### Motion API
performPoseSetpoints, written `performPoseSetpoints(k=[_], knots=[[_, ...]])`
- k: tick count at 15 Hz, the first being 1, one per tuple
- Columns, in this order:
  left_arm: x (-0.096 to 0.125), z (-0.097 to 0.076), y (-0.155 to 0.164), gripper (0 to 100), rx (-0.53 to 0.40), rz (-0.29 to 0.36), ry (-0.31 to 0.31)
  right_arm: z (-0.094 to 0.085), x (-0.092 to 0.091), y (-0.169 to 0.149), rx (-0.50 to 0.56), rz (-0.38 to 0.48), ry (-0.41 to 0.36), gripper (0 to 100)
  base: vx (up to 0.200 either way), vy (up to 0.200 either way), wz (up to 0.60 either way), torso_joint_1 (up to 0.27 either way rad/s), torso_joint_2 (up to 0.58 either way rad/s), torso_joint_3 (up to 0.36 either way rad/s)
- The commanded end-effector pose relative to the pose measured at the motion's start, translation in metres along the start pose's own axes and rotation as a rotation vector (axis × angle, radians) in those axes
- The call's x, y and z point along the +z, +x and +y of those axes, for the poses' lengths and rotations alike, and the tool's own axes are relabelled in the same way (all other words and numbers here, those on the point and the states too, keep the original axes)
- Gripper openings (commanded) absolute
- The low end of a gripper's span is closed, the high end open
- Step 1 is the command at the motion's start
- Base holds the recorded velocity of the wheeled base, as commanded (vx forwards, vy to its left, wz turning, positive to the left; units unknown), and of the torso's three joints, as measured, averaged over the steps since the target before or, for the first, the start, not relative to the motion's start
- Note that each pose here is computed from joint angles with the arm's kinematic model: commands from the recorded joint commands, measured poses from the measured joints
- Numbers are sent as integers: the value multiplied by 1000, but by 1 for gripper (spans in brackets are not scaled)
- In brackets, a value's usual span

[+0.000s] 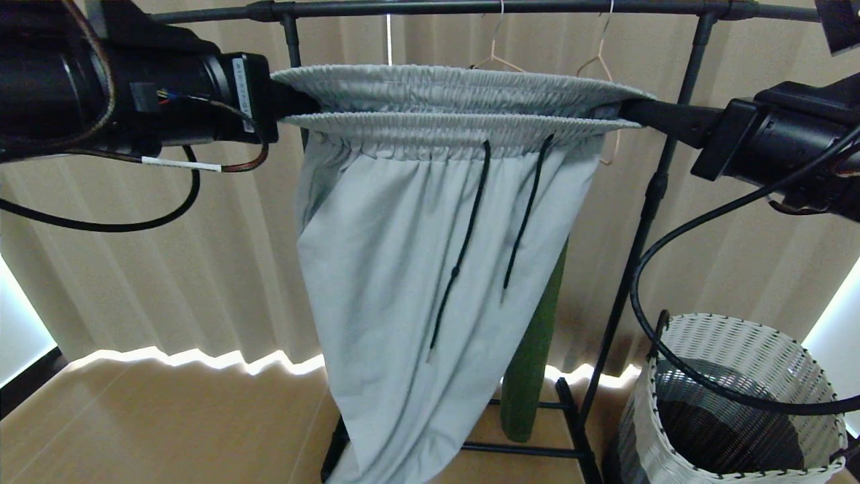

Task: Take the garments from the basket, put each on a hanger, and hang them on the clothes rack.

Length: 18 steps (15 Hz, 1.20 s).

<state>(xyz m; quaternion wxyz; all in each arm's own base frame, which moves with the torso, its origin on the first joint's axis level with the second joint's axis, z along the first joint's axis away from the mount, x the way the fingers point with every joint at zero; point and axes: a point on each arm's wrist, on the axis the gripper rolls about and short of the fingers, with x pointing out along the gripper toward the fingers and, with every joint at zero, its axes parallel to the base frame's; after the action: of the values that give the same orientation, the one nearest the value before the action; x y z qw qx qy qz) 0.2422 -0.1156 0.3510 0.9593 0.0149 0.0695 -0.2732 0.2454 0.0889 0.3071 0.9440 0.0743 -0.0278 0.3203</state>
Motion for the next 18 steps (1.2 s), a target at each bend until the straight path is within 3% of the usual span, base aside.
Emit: performPoseSetpoints(k=[1, 4, 10, 13, 15, 18], knots=[[1, -12, 19, 0, -50, 18, 7, -7, -1, -4, -32, 5, -6, 0, 0, 0, 0, 0, 0, 0], [-2, -22, 22, 0, -83, 26, 12, -9, -3, -3, -35, 10, -4, 0, 0, 0, 0, 0, 0, 0], [-23, -23, 32, 0, -68, 82, 12, -14, -13, 2, -50, 40, 4, 0, 0, 0, 0, 0, 0, 0], [-31, -26, 56, 0, 17, 71, 16, -27, -11, -19, -128, 46, -106, 0, 0, 0, 0, 0, 0, 0], [-30, -30, 57, 0, 22, 64, 17, -23, -8, -28, -124, 38, -111, 0, 0, 0, 0, 0, 0, 0], [-29, -31, 71, 0, 20, 16, 20, 0, -13, -52, -71, 92, -88, 0, 0, 0, 0, 0, 0, 0]])
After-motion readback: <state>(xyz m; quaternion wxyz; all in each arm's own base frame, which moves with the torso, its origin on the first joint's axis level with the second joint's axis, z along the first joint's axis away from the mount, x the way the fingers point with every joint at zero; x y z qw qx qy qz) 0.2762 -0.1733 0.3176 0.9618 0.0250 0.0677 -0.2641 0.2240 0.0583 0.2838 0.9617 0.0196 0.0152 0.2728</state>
